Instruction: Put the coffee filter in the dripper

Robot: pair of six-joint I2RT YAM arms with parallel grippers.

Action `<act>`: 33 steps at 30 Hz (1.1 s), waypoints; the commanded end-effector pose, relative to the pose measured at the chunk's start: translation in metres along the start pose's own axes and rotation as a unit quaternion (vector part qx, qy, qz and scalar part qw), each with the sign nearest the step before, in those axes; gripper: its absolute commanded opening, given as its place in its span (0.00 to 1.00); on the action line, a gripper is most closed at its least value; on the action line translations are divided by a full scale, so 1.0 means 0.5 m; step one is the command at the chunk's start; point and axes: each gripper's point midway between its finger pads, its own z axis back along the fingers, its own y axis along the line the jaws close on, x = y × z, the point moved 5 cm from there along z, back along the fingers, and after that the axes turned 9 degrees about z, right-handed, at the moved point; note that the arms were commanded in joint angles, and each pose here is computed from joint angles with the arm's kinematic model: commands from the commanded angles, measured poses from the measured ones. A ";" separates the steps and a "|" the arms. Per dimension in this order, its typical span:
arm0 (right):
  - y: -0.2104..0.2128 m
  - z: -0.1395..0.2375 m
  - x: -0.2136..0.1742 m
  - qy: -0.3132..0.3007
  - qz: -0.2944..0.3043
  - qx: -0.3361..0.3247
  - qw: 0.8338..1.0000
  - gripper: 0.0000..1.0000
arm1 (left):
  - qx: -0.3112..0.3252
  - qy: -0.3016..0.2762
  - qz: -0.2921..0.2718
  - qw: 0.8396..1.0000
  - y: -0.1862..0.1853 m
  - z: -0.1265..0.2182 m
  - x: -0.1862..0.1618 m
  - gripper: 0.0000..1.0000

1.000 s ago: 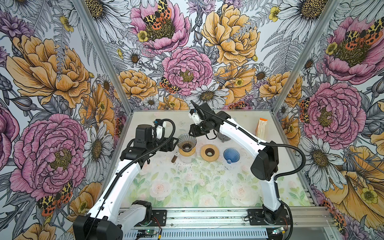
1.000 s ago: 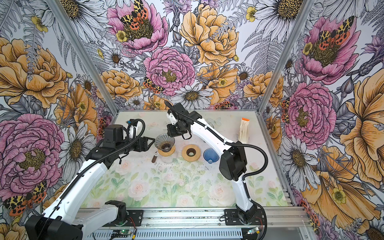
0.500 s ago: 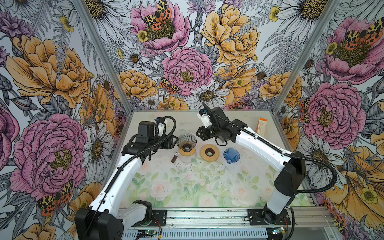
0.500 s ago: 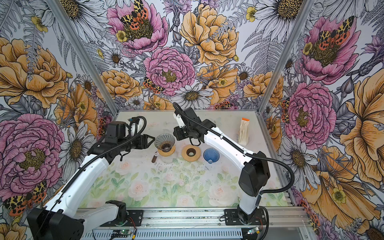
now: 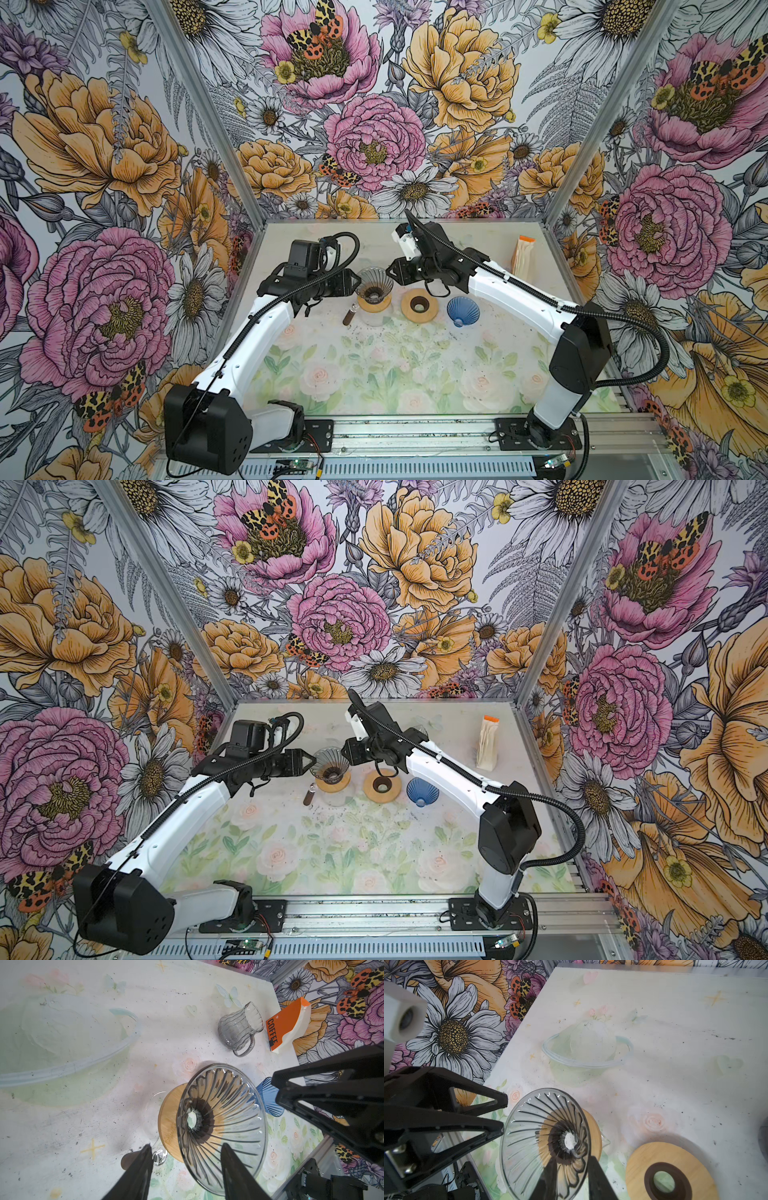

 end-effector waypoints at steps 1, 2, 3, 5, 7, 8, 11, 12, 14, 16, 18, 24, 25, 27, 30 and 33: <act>0.010 -0.019 0.006 0.000 -0.008 0.018 1.000 0.27 | 0.002 -0.011 0.000 1.000 -0.011 0.001 0.017 0.52; 0.010 -0.022 0.004 0.002 -0.009 0.018 1.000 0.27 | 0.001 -0.007 0.000 1.000 -0.010 -0.002 0.017 0.51; 0.012 -0.024 0.002 0.004 -0.009 0.020 1.000 0.26 | -0.001 -0.005 0.001 1.000 -0.010 -0.005 0.017 0.49; 0.011 -0.031 -0.004 0.010 -0.010 0.019 1.000 0.26 | -0.002 0.000 0.002 1.000 -0.010 -0.010 0.016 0.48; 0.010 -0.034 -0.007 0.013 -0.010 0.017 1.000 0.26 | -0.004 0.002 0.002 1.000 -0.010 -0.010 0.015 0.48; 0.009 -0.035 -0.008 0.014 -0.011 0.015 1.000 0.26 | -0.004 0.002 0.000 1.000 -0.011 -0.010 0.015 0.47; 0.005 -0.039 -0.013 0.018 -0.012 0.007 1.000 0.25 | -0.003 0.004 -0.001 1.000 -0.009 -0.011 0.012 0.44; 0.004 -0.039 -0.014 0.018 -0.012 0.005 1.000 0.26 | -0.003 0.004 -0.001 1.000 -0.009 -0.012 0.012 0.44; 0.005 -0.035 -0.012 0.016 -0.009 0.003 1.000 0.26 | -0.003 0.007 0.000 1.000 -0.007 -0.015 0.010 0.44; 0.008 -0.028 -0.005 0.010 -0.005 0.005 1.000 0.26 | -0.002 0.006 -0.002 1.000 -0.007 -0.016 0.012 0.44; 0.013 -0.019 0.003 0.003 0.002 0.007 1.000 0.26 | -0.002 0.008 -0.003 1.000 -0.007 -0.018 0.012 0.43; 0.012 0.020 0.028 -0.026 0.010 -0.015 0.999 0.28 | -0.003 0.013 -0.003 1.000 -0.004 -0.022 0.008 0.38; 0.008 0.022 0.026 -0.027 0.010 -0.021 0.999 0.28 | -0.003 0.014 -0.003 1.000 -0.003 -0.023 0.007 0.38; 0.000 0.025 0.023 -0.027 0.008 -0.030 0.999 0.29 | -0.003 0.016 -0.004 1.000 -0.002 -0.024 0.005 0.38; -0.012 0.020 0.016 -0.020 0.000 -0.035 0.999 0.29 | -0.003 0.018 -0.003 1.000 -0.001 -0.027 0.005 0.37; -0.019 0.007 0.009 -0.009 -0.009 -0.031 0.999 0.29 | -0.004 0.018 -0.003 1.000 -0.001 -0.027 0.007 0.36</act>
